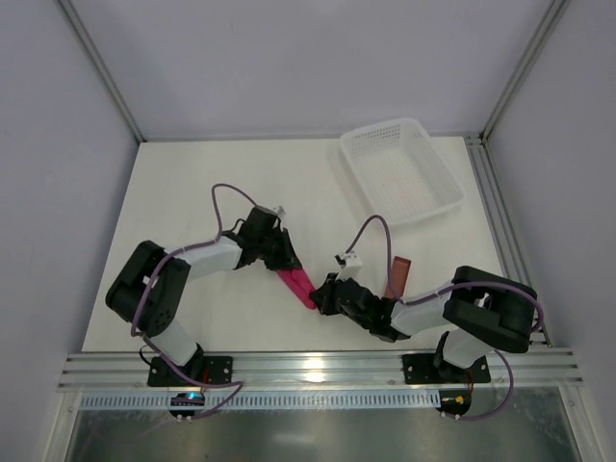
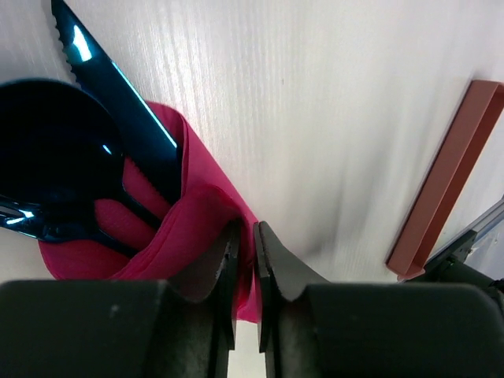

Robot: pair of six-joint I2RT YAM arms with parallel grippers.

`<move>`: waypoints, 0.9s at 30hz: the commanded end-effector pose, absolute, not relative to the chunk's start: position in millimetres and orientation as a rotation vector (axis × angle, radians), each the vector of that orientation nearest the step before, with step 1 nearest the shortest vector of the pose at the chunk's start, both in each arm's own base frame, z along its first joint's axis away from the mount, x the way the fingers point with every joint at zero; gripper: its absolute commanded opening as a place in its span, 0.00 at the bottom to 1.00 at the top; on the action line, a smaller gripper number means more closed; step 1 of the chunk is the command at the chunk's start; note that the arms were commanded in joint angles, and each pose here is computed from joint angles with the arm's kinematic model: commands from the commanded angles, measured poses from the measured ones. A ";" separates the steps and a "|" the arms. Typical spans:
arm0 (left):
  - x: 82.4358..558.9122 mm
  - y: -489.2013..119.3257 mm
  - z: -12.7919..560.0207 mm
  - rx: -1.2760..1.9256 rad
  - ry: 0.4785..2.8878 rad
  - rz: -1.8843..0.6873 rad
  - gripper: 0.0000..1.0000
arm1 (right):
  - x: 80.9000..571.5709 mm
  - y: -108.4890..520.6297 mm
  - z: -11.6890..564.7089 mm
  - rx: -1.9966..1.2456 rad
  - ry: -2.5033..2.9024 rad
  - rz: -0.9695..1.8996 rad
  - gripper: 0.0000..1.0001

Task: Place the utensils on the paper napkin and roll it up
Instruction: Roll the napkin at the center of the board.

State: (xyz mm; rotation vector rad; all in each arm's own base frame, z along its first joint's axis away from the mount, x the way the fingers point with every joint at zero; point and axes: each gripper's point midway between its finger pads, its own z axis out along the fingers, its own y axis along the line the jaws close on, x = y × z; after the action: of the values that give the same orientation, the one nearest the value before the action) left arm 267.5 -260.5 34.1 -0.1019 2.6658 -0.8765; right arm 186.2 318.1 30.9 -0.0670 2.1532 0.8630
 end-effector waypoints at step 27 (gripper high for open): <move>260.7 -251.1 70.2 -0.162 2.509 -0.900 0.14 | 193.1 301.0 38.9 0.222 2.094 0.928 0.04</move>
State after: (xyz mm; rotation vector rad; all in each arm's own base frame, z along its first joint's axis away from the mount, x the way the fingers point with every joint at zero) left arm 260.7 -232.0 67.5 -0.1700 2.5413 -0.7844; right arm 185.5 305.1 29.1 0.1711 2.1532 0.9263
